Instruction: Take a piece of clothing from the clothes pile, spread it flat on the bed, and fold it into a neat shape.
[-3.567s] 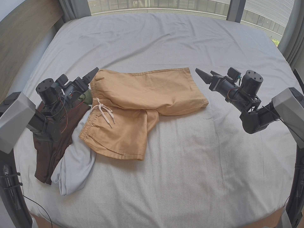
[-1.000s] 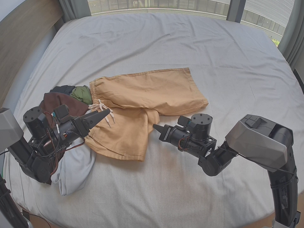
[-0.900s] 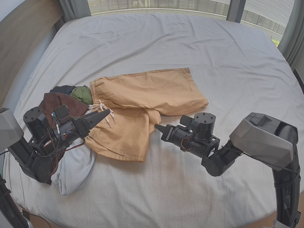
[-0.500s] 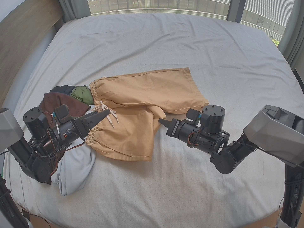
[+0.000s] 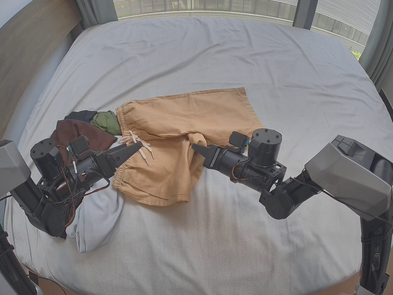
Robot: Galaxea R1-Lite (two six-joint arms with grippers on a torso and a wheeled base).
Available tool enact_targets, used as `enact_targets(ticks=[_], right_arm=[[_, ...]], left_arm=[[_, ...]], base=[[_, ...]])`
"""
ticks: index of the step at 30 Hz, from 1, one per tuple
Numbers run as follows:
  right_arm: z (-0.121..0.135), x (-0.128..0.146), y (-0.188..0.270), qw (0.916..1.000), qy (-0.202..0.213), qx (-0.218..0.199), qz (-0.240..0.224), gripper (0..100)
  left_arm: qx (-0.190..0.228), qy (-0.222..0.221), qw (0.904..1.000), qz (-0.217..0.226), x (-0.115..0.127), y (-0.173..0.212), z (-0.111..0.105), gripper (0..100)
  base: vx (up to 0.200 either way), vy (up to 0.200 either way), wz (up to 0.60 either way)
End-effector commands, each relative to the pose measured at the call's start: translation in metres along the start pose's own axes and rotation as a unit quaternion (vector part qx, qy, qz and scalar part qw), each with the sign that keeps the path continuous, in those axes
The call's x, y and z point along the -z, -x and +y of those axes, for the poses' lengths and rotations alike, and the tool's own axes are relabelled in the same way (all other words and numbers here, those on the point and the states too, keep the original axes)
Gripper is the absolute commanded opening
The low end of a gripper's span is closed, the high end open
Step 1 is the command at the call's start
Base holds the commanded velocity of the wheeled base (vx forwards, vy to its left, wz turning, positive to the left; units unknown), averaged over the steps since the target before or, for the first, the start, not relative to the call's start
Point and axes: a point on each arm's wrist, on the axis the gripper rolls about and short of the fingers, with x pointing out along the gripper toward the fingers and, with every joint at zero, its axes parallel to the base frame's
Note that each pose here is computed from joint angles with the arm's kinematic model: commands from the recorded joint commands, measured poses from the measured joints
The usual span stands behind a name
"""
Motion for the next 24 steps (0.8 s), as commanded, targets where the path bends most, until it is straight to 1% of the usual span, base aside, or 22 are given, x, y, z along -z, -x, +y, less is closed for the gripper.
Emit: enact_targets(ticks=[1, 4, 11, 20, 21, 23, 24], right_arm=[[-0.009, 0.014, -0.016, 0.9999, -0.002, -0.001, 0.010, 0], [-0.016, 0.019, -0.029, 1.0000, -0.001, -0.004, 0.008, 0], [-0.021, 0.025, -0.051, 0.9998, 0.004, -0.019, -0.005, 0], [-0.020, 0.026, -0.055, 0.9997, 0.005, -0.022, -0.006, 0], [-0.019, 0.025, -0.055, 0.9997, 0.007, -0.023, -0.010, 100], [-0.015, 0.022, -0.053, 0.9995, 0.009, -0.025, -0.017, 100], [-0.007, 0.014, -0.047, 0.9991, 0.011, -0.028, -0.029, 100]], left_arm=[[-0.001, 0.002, 1.0000, 0.001, 0.001, 0.000, 0.000, 100], [-0.002, 0.002, 1.0000, 0.002, 0.002, 0.000, 0.001, 100], [-0.003, 0.004, 1.0000, 0.004, 0.003, 0.000, 0.002, 100], [-0.007, 0.005, 0.9999, 0.009, 0.007, -0.002, 0.005, 100], [-0.006, 0.005, 0.9999, 0.009, 0.007, -0.002, 0.005, 100], [-0.007, 0.005, 0.9999, 0.009, 0.007, -0.002, 0.005, 100], [-0.008, 0.004, 0.9999, 0.008, 0.007, -0.001, 0.006, 100]], base=[[0.000, 0.000, 0.00], [0.000, 0.000, 0.00], [0.000, 0.000, 0.00], [0.000, 0.000, 0.00], [0.000, 0.000, 0.00], [0.000, 0.000, 0.00], [0.000, 0.000, 0.00]])
